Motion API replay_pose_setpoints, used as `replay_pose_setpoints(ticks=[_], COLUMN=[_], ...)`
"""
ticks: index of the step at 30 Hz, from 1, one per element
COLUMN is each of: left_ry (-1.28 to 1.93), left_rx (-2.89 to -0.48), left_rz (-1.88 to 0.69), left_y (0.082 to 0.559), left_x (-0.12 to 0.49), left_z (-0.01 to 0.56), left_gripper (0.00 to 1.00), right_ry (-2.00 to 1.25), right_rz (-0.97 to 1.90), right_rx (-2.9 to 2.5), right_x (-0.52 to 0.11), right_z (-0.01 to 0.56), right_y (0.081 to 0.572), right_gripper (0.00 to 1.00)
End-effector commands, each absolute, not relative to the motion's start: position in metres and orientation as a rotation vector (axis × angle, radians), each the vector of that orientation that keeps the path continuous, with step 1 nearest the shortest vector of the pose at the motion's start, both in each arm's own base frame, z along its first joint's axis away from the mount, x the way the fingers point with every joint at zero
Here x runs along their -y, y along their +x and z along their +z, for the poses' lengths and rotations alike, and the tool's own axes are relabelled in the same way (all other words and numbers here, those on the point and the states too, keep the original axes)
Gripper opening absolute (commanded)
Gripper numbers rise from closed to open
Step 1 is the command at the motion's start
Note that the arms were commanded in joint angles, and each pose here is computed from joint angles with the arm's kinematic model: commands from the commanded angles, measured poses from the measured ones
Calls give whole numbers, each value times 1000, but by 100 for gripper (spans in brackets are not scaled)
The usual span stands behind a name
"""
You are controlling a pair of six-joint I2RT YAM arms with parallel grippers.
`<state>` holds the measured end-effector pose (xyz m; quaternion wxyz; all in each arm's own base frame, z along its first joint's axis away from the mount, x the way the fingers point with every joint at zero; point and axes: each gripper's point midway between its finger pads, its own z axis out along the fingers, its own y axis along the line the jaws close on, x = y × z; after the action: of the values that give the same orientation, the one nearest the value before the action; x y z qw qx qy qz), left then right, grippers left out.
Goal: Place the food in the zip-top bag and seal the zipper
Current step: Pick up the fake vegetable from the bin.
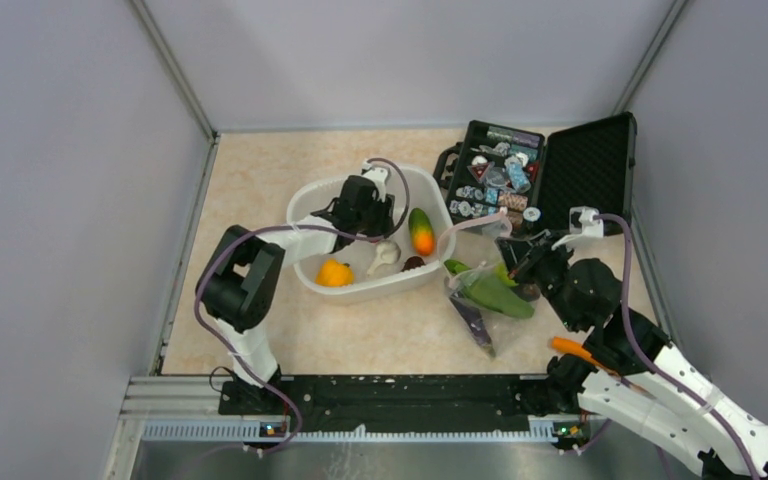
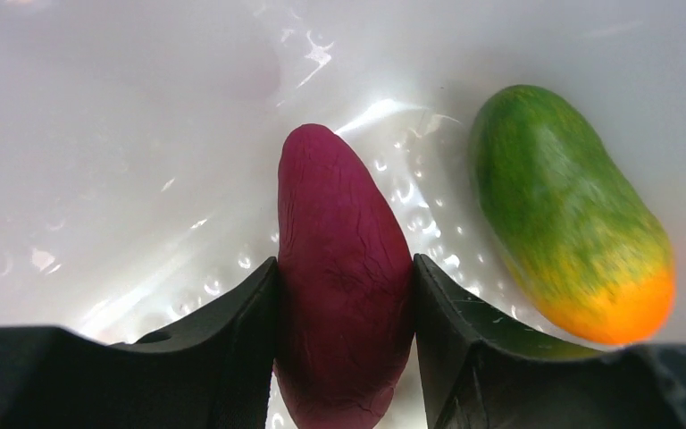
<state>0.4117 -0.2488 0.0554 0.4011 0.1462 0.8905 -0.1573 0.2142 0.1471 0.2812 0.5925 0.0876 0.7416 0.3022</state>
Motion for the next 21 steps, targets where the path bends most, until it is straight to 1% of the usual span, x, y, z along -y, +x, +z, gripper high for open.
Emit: replay_pose_setpoints(ticks=[1,11,16,21], left_ry=[325,321,358,545], left_rx=[-2070,-2015,-1943,-1845], left_rz=[-473,-553,-700,-891], left_y=[414,383,360,326], left_x=[250,243,253,274], left_z=[127,175,214,247], left_gripper=[37,37,38,39], right_ry=[214,196,179,153], right_rz=[752,778,787,804], right_rx=[-1642,-1664,-1685,-1698], right_x=[-144,-152,-159,-168], right_z=[311,307,303,301], right_y=[211,211,212,214], right_gripper=[0,0,0,0])
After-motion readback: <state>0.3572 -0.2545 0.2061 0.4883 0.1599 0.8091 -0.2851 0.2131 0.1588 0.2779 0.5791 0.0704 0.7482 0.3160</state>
